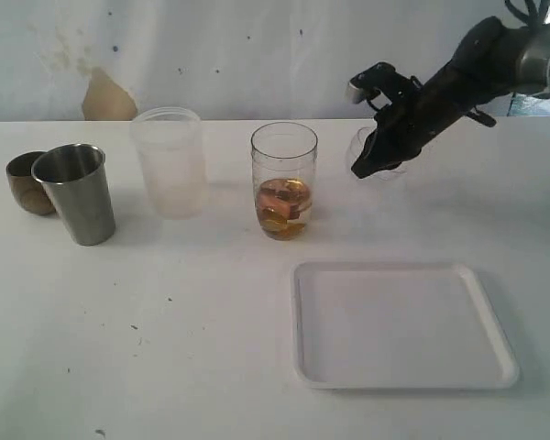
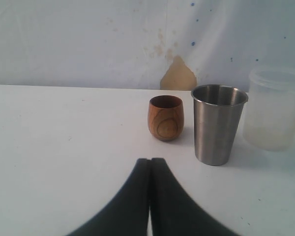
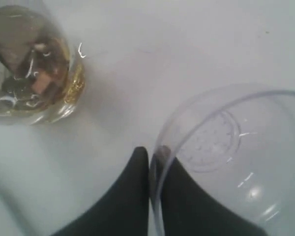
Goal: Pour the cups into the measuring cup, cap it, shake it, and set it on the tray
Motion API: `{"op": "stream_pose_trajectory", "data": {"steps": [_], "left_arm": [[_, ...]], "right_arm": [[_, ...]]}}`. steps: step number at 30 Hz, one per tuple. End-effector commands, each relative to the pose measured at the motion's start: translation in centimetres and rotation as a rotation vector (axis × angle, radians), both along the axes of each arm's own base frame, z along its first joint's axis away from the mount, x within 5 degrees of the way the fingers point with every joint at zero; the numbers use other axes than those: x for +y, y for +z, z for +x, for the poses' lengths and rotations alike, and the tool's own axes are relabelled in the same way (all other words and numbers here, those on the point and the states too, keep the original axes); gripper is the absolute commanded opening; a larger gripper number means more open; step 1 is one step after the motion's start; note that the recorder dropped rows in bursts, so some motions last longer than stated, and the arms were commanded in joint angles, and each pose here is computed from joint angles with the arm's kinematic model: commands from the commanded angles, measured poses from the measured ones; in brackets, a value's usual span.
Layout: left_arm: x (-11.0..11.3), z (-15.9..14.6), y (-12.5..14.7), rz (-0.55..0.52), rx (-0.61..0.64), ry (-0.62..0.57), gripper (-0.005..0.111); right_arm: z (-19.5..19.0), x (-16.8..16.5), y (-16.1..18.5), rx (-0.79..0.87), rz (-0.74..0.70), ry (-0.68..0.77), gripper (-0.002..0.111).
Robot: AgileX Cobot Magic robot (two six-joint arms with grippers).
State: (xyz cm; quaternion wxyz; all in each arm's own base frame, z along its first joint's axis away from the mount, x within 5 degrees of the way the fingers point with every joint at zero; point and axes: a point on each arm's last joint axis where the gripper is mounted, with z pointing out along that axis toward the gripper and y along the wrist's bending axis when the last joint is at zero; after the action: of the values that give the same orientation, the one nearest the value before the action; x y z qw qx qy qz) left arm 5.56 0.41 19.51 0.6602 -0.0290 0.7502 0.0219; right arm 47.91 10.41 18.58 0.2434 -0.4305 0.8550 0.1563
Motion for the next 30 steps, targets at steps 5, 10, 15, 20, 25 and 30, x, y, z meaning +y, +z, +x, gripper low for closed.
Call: {"op": "stream_pose_trajectory", "data": {"steps": [5, 10, 15, 20, 25, 30], "left_arm": [[0.0, 0.0, -0.1, 0.006, -0.005, 0.005, 0.000], [0.0, 0.0, -0.1, 0.006, -0.005, 0.005, 0.000], [0.0, 0.0, -0.1, 0.006, -0.005, 0.005, 0.000], [0.0, 0.0, -0.1, 0.006, -0.005, 0.005, 0.000], [0.0, 0.0, -0.1, 0.006, -0.005, 0.005, 0.000], [0.0, 0.0, -0.1, 0.006, -0.005, 0.005, 0.000]], "right_arm": [[-3.1, -1.6, 4.6, 0.264, 0.008, -0.178, 0.000], [-3.0, -2.1, 4.4, 0.350, 0.066, -0.326, 0.000], [-2.7, -2.2, 2.4, 0.480, 0.114, -0.470, 0.000], [-2.3, -2.1, 3.1, 0.549, 0.371, -0.480, 0.000], [-2.3, -4.8, 1.4, 0.605, 0.520, -0.516, 0.000], [-2.3, -6.3, -1.6, 0.607, 0.986, -0.538, 0.000]]}}
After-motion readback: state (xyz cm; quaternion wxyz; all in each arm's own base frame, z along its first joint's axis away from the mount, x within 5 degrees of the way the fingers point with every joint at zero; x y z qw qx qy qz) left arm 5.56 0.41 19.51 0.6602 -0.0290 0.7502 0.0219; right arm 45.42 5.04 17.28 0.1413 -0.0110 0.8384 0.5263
